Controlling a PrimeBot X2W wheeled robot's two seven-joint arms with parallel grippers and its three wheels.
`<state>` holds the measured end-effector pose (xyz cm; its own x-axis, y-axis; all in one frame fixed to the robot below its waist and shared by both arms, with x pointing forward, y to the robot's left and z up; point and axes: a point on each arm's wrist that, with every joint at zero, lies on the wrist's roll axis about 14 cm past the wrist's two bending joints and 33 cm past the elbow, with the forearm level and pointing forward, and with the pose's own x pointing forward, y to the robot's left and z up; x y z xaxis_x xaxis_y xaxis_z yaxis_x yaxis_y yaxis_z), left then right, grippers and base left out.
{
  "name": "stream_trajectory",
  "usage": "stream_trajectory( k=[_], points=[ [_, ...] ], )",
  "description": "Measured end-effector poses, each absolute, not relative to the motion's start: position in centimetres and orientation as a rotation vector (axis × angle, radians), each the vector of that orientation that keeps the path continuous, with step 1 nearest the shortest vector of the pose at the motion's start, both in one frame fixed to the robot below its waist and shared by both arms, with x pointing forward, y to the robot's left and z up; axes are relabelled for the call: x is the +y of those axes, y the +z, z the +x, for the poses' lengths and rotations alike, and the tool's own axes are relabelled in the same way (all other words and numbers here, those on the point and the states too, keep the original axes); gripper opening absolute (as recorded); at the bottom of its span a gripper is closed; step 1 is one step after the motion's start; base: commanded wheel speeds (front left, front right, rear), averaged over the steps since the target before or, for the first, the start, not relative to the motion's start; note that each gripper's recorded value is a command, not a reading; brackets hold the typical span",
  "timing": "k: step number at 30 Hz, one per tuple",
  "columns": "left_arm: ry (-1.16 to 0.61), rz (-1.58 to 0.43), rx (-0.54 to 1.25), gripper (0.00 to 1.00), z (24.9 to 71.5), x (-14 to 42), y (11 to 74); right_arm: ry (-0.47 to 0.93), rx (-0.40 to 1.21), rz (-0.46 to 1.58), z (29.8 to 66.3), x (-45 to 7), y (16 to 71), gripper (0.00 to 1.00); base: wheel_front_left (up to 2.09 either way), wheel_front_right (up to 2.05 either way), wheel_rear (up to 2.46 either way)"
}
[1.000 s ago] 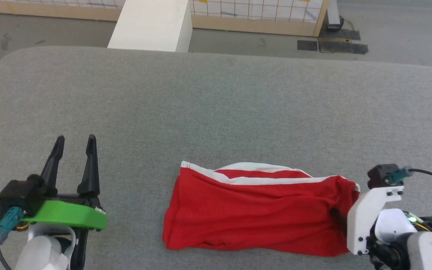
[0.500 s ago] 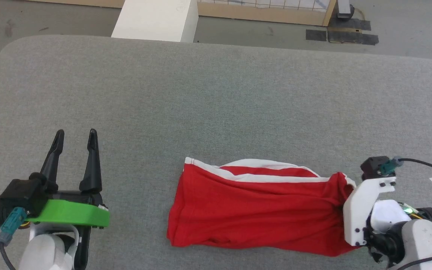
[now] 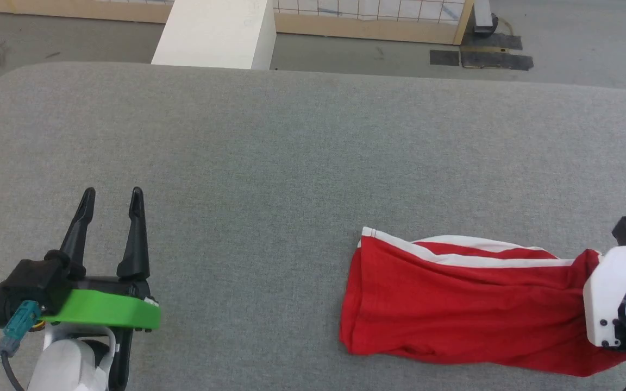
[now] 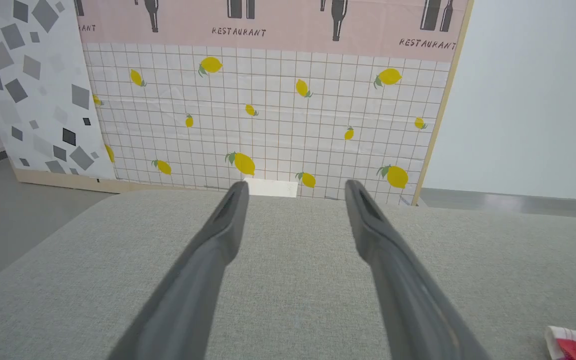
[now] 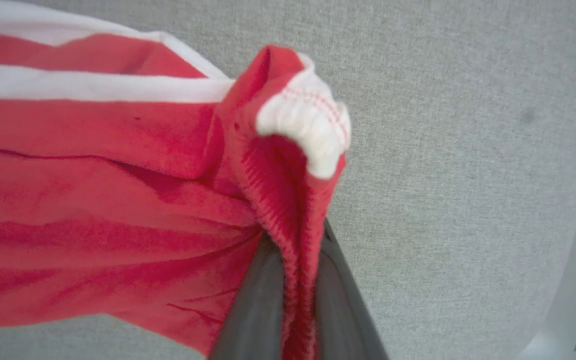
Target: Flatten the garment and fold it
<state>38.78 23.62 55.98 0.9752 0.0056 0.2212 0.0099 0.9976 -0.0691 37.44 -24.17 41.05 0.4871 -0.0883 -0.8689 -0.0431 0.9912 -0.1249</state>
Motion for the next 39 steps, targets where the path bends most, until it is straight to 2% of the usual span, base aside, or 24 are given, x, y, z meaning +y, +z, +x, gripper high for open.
stream_trajectory(
  k=[4, 11, 22, 32, 39],
  points=[
    [-0.008, -0.072, -0.230, 1.00, 38.7, 23.4, 56.2, 0.045, 1.087, -0.138, 37.1, -22.1, 42.9, 0.00, 0.00, 0.00, 0.00],
    [0.000, -0.074, -0.240, 1.00, 38.3, 23.6, 56.6, 0.250, 1.027, -0.072, 36.8, -15.8, 46.3, 0.00, 0.00, 0.00, 0.00],
    [0.021, -0.076, -0.232, 1.00, 37.6, 24.1, 56.3, 0.482, 0.996, 0.021, 36.1, -7.1, 43.9, 0.00, 0.00, 0.00, 0.00],
    [0.041, -0.076, -0.209, 1.00, 37.1, 24.7, 55.6, 0.593, 0.990, 0.072, 37.1, -2.7, 41.0, 0.00, 0.00, 0.00, 0.00],
    [0.054, -0.077, -0.187, 1.00, 36.9, 25.0, 54.9, 0.600, 1.028, 0.073, 37.3, -1.8, 38.6, 0.00, 0.00, 0.00, 0.00]
  ],
)
